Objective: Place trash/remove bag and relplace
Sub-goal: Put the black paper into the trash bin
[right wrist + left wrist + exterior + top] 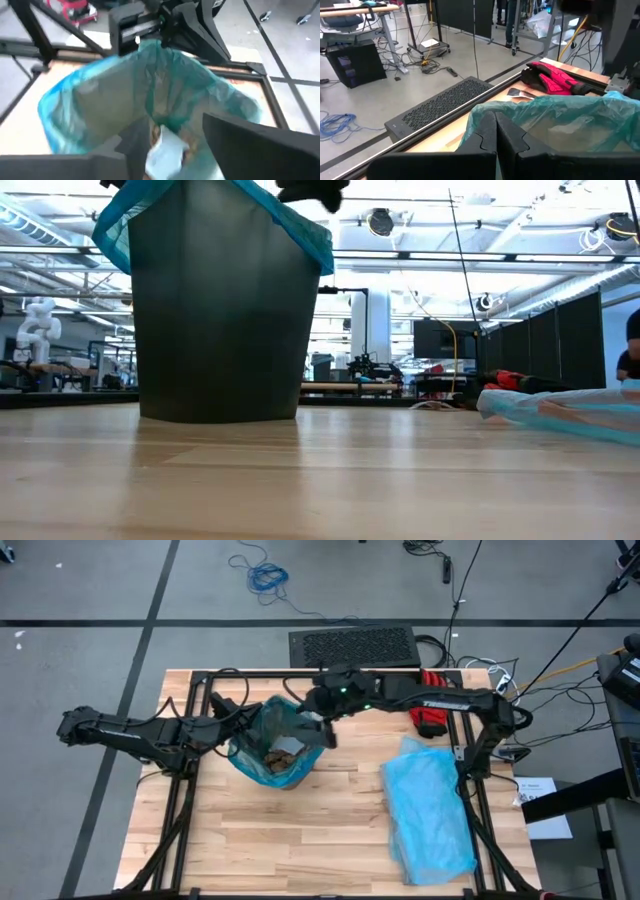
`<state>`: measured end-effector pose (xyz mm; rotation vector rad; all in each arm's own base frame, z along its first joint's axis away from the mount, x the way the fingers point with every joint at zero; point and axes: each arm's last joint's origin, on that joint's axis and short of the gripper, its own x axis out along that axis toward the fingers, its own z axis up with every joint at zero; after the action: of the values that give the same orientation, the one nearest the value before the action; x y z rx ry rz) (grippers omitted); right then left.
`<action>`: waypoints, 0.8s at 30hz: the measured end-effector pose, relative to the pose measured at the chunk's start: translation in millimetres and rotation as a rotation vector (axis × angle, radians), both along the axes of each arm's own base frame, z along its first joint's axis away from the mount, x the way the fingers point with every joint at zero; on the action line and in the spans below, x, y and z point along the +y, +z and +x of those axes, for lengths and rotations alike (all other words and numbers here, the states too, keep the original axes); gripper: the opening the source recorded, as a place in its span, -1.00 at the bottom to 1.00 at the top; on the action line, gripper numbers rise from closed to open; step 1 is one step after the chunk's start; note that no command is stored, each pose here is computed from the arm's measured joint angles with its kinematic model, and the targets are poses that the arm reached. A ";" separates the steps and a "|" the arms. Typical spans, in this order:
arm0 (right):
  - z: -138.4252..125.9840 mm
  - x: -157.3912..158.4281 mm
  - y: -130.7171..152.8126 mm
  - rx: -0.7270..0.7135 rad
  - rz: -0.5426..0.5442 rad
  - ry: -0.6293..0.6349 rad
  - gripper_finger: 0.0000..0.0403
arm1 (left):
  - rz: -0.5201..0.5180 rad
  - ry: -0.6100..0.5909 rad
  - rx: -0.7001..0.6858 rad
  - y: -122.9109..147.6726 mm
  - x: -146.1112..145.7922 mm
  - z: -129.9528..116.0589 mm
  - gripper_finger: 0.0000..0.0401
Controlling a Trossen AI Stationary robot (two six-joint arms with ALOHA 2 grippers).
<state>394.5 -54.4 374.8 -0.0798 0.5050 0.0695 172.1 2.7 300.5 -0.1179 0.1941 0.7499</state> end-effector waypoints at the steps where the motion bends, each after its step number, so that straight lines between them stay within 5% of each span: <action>1: -7.7 -0.5 4.4 0.020 -0.012 -0.015 -0.07 | 0.000 0.000 0.000 0.0 0.0 0.0 -1.00; 6: -53.8 -13.4 18.4 0.210 -0.136 -0.208 -0.19 | 0.000 -0.003 0.002 -0.1 -0.1 0.0 -1.00; 10: -75.8 -40.6 6.0 0.364 -0.095 -0.322 -0.38 | 0.000 -0.004 0.006 -0.5 -0.1 -0.1 -1.00; 24: -137.7 -112.9 -126.3 0.648 0.055 -0.599 -0.48 | -0.001 -0.009 0.010 -0.8 -0.2 -0.1 -1.00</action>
<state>256.8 -167.2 248.5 0.1565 1.1545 -0.4925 172.1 2.5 299.7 -0.1142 0.2042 0.7415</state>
